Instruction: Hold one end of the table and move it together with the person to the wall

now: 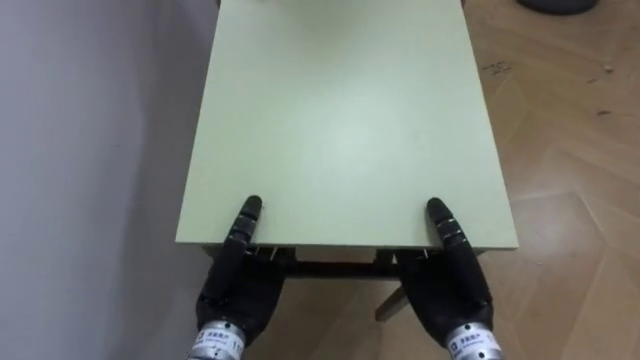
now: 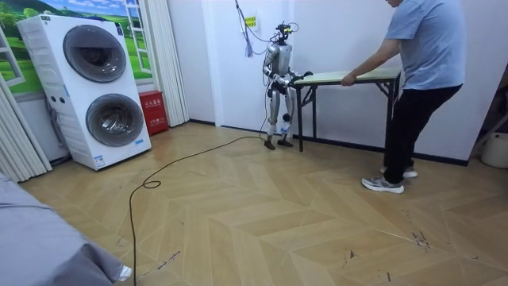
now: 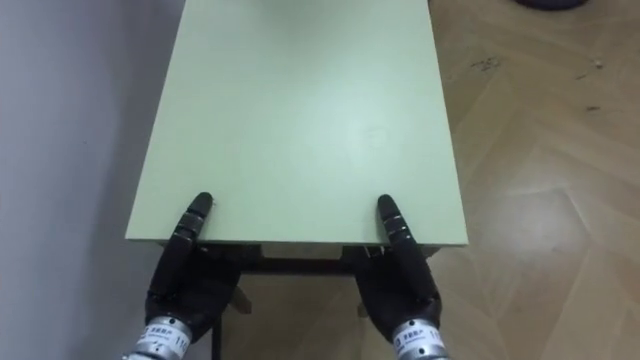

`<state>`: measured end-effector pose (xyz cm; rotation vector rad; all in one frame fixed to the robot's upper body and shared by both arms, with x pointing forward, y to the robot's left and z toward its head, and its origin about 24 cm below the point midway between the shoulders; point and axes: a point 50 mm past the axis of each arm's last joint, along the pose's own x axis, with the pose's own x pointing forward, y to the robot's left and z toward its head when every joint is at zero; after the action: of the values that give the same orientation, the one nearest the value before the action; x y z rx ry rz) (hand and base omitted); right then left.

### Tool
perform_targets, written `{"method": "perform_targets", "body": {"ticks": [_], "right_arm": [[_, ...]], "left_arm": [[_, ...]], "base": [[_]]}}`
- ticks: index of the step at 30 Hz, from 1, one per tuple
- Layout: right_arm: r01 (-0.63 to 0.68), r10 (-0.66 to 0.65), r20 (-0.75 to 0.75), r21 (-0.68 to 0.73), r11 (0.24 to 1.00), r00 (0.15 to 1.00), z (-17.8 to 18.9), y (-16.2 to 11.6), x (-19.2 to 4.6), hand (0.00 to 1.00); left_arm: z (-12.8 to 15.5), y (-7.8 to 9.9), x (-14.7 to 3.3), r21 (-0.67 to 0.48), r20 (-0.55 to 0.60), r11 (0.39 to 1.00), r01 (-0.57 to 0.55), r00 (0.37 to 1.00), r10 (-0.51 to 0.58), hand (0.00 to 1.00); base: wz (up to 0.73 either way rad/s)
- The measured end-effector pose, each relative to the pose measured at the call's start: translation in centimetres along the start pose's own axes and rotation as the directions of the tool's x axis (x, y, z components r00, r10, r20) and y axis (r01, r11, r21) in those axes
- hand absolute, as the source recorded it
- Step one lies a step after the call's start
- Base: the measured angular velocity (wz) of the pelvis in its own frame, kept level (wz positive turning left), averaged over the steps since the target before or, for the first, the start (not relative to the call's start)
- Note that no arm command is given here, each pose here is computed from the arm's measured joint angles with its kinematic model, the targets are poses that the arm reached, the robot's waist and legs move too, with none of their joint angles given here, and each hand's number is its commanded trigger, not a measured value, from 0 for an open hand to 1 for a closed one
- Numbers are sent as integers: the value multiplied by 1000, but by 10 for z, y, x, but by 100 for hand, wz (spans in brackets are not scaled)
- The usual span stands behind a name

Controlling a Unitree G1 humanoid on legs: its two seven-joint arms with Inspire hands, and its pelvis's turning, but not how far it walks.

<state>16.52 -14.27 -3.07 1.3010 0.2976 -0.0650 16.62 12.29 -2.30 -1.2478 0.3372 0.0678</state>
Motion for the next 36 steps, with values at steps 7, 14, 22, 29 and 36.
{"method": "perform_targets", "body": {"ticks": [7,14,22,29,36], "right_arm": [[-5,5,-8,-7,1000,1000,-6,2,1,100],[24,-24,-4,7,1000,1000,-7,-4,-4,100],[36,-36,-12,13,999,999,-8,-6,-6,100],[47,-46,-8,17,999,999,-7,-9,-8,100],[73,-73,-11,-2,997,997,-8,-15,-9,100]], "left_arm": [[2,4,-1,-12,23,999,-40,999,41,100],[-2,6,0,-1,3,998,-58,998,58,100],[-4,6,0,11,2,998,-68,998,68,100],[-4,7,-1,22,1,997,-72,997,72,100],[-6,12,-1,26,-15,995,-94,995,94,100]], "base": [[18],[58],[4],[6],[-3]]}}
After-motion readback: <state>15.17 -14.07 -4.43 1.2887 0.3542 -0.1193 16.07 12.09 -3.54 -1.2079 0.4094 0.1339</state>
